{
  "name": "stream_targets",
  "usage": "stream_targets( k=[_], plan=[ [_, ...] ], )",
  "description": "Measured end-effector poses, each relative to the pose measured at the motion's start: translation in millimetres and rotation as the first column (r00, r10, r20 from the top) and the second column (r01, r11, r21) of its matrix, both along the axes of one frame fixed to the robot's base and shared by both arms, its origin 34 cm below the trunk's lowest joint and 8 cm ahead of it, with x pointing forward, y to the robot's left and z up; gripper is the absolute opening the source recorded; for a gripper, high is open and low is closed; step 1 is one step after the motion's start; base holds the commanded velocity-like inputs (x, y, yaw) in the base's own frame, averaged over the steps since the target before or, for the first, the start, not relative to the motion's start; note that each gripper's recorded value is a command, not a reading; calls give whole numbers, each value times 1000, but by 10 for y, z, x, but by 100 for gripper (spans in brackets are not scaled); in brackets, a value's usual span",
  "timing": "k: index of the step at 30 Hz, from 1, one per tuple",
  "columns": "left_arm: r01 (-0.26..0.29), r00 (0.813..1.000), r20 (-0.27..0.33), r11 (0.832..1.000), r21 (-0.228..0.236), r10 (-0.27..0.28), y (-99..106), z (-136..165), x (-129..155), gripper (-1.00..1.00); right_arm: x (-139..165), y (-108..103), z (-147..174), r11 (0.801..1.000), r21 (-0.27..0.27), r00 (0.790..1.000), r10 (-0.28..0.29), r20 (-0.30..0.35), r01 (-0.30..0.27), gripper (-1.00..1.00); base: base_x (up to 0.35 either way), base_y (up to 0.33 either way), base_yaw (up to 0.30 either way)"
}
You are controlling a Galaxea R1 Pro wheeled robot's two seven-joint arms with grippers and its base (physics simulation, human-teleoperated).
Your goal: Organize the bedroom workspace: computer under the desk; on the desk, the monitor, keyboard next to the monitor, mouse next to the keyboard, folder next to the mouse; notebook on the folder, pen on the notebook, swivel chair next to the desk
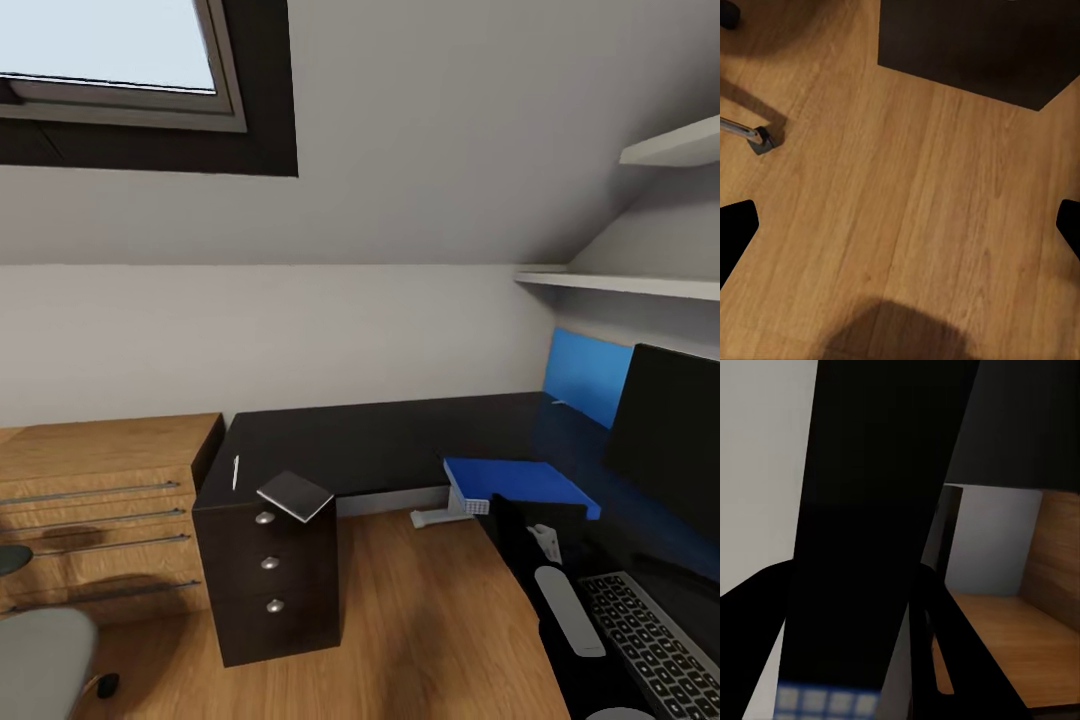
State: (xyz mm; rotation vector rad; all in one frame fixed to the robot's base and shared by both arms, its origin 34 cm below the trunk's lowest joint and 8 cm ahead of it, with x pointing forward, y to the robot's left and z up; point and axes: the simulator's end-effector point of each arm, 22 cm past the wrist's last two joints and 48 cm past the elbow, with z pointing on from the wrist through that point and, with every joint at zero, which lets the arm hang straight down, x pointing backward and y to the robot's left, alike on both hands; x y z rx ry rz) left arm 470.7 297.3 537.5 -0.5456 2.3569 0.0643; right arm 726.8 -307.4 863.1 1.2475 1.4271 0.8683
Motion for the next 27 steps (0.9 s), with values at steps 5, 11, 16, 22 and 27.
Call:
stream_targets(
  k=[5, 11, 16, 22, 27],
  plan=[
    [0, 1000, 0, 1000, 0, 0, 0, -69, -3, 100, -4, 1, -69, 1000, 0, 1000, 0, 0, 0, -100, 0, 0, 0],
    [1, 1000, 1, 1000, 0, -1, -2, -69, -2, 100, -4, -1, -69, 1000, 0, 1000, 0, 0, 0, -100, 0, 0, 0],
    [3, 1000, 4, 1000, -2, -3, 3, -66, 4, 100, -4, -4, -69, 1000, 1, 1000, -1, 0, 1, -100, 0, 0, 0],
    [3, 1000, 5, 1000, -1, -3, 20, -62, 5, 100, -5, -12, -66, 1000, 0, 1000, -2, 1, 2, -100, 56, -38, 0],
    [4, 1000, 6, 1000, 0, -4, 22, -61, 7, 100, -5, -11, -67, 1000, 0, 1000, -1, 0, 1, -100, 92, -67, 0]
  ],
)
